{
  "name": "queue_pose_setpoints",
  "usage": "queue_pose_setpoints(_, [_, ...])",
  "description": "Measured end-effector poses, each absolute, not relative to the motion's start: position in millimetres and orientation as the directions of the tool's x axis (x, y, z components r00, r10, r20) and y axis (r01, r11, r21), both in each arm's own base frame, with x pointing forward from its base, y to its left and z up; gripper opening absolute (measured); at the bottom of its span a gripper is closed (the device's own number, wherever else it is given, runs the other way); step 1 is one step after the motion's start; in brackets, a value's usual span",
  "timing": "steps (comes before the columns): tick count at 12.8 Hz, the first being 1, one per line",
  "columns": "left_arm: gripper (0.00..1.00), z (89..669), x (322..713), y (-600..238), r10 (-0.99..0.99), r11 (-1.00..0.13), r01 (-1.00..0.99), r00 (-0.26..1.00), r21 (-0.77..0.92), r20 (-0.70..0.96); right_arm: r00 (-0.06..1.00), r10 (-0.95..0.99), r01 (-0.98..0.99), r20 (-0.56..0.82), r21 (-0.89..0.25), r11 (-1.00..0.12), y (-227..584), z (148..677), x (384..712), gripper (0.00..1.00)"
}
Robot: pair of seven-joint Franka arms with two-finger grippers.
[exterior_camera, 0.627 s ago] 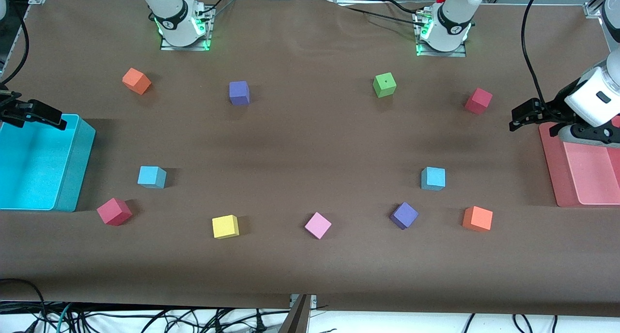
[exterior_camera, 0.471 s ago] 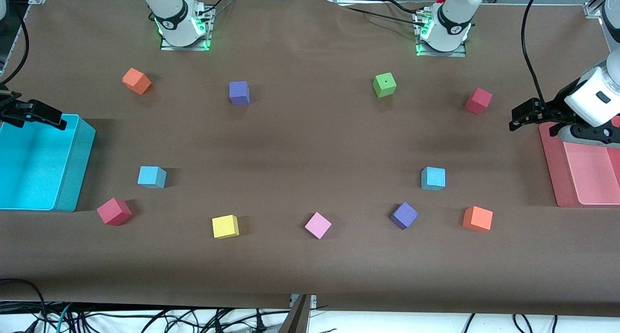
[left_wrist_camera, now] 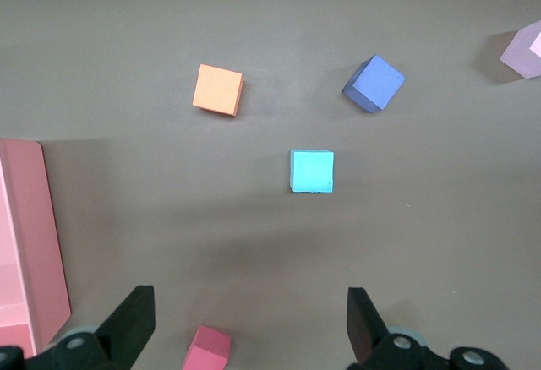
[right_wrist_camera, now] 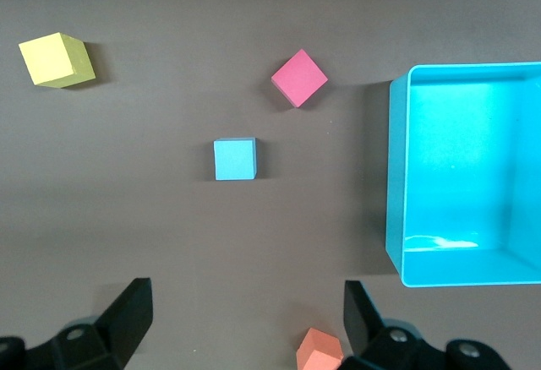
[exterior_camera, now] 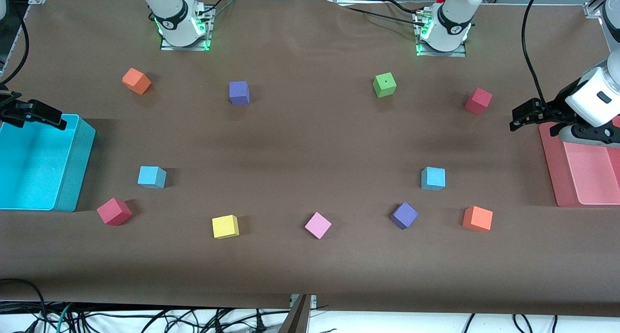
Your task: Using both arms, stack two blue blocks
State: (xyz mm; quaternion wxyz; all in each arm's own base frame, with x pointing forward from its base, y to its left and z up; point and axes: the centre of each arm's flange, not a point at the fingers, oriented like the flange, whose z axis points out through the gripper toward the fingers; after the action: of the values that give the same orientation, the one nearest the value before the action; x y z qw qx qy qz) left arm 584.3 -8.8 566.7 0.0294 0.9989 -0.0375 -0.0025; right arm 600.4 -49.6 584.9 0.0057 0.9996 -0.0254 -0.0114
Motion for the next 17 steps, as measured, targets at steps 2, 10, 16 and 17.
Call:
queue_pose_setpoints(2, [1.00,566.6,584.3,-8.6,-0.074,-0.996,-0.074,0.997,0.059,-0.003,0.998,-0.051,-0.051,-0.023,0.012,-0.999,-49.7,584.8,600.4,1.00])
queue_pose_setpoints(10, [1.00,566.6,584.2,-6.5,-0.069,-0.996,-0.069,0.998,0.059,-0.004,0.994,-0.043,-0.041,-0.098,0.019,-0.999,-44.5,528.1,622.9,1.00])
queue_pose_setpoints(16, [1.00,566.2,584.2,-6.4,-0.069,-0.996,-0.068,0.998,0.059,-0.005,0.986,-0.005,0.000,-0.165,0.028,-1.000,-14.4,451.9,650.2,1.00])
queue_pose_setpoints(17, [1.00,566.2,584.2,-6.6,-0.069,-0.996,-0.068,0.998,0.059,-0.005,0.985,-0.005,0.000,-0.172,0.029,-1.000,-14.3,440.8,653.3,1.00])
